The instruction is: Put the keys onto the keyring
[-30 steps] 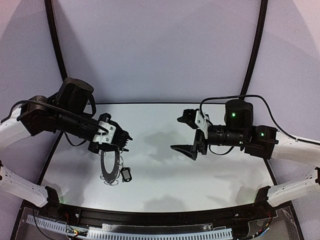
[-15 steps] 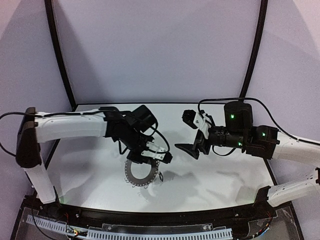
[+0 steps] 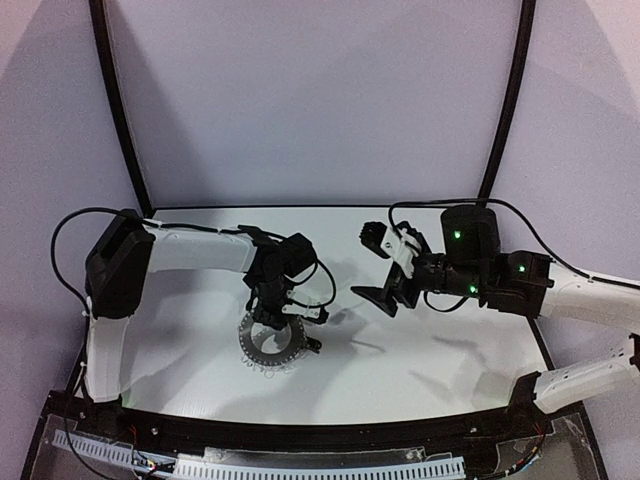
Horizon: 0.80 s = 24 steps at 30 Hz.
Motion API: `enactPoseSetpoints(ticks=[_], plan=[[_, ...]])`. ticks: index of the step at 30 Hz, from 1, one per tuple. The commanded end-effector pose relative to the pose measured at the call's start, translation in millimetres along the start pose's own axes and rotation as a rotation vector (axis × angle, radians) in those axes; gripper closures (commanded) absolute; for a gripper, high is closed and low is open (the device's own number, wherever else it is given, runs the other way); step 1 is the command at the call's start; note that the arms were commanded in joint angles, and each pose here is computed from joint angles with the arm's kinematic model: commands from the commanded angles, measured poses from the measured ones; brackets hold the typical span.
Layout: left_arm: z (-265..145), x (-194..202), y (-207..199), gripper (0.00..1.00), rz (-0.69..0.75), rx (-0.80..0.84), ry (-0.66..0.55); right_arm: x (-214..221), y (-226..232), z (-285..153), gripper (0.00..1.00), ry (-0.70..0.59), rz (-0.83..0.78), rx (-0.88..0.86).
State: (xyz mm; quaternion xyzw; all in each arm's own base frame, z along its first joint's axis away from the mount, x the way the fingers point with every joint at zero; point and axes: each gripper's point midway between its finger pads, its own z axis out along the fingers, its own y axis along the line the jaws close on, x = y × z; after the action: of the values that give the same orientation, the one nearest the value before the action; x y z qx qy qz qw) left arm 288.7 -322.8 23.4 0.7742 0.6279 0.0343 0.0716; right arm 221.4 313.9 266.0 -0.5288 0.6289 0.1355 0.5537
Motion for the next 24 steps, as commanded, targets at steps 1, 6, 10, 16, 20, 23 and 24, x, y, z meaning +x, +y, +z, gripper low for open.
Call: enactPoseSetpoints(ticks=[1, 6, 10, 16, 20, 23, 24], plan=[[7.2, 40.2, -16.9, 0.90, -0.068, 0.050, 0.141, 4.3, -4.5, 9.7, 0.02, 0.029, 0.003, 0.001], [9.0, 69.2, -30.3, 0.76, -0.145, 0.096, 0.223, 5.7, -6.8, 12.3, 0.02, 0.037, 0.006, -0.001], [2.1, 84.9, -35.5, 0.57, -0.166, 0.073, 0.257, 6.2, -9.0, 13.3, 0.02, 0.039, 0.009, -0.001], [-25.5, 95.4, -32.1, 0.41, -0.205, 0.002, 0.241, 5.5, -11.5, 11.0, 0.02, 0.035, 0.015, 0.002], [-46.9, 94.2, -25.6, 0.28, -0.241, -0.050, 0.206, 1.3, -13.6, 7.1, 0.02, 0.019, 0.018, 0.009], [-71.8, 82.8, -11.2, 0.03, -0.277, -0.139, 0.105, -2.3, -15.8, 3.6, 0.02, 0.004, 0.024, 0.017], [-81.1, 79.5, -5.6, 0.02, -0.297, -0.177, 0.070, -4.0, -17.4, 2.0, 0.02, -0.005, 0.032, 0.023]])
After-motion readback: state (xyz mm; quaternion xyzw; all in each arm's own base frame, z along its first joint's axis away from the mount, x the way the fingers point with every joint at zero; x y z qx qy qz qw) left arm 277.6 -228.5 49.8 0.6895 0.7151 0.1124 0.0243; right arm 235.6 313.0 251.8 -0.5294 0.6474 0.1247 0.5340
